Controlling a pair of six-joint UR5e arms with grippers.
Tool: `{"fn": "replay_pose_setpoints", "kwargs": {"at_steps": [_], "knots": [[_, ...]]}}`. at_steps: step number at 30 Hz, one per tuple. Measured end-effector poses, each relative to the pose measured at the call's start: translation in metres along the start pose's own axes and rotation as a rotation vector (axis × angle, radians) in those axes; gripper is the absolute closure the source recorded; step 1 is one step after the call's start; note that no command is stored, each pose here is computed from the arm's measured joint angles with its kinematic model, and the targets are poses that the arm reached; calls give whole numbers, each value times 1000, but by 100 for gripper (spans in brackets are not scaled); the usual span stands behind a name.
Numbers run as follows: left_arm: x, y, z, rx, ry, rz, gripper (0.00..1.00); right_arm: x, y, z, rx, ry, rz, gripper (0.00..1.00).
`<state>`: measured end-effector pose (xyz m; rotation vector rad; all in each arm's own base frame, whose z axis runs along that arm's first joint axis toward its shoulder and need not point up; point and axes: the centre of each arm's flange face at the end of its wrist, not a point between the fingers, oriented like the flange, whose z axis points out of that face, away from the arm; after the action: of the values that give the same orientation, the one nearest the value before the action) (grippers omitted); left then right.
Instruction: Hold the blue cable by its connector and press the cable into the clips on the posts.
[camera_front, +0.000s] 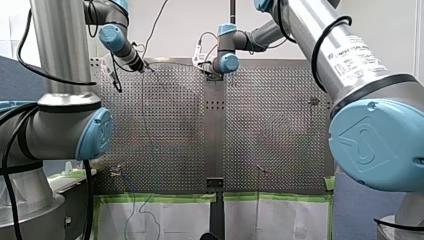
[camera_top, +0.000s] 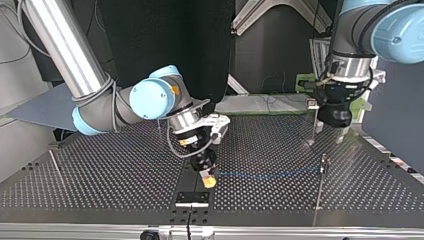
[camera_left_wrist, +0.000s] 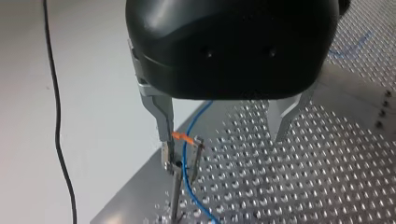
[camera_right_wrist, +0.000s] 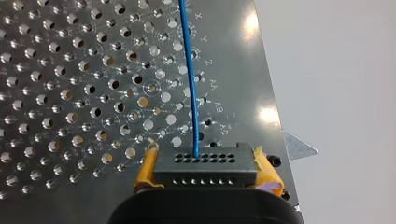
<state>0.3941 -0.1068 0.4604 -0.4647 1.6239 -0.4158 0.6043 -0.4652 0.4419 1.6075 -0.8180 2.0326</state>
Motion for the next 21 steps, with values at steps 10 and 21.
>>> {"fn": "replay_pose_setpoints", "kwargs": {"at_steps": [10, 21], "knots": [[-4, 4, 2, -58, -52, 90, 0, 0, 1, 0, -1, 0, -1, 100], [-6, -3, 16, 15, -92, 192, 0, -1, -1, 0, 1, -1, -1, 100]]}}
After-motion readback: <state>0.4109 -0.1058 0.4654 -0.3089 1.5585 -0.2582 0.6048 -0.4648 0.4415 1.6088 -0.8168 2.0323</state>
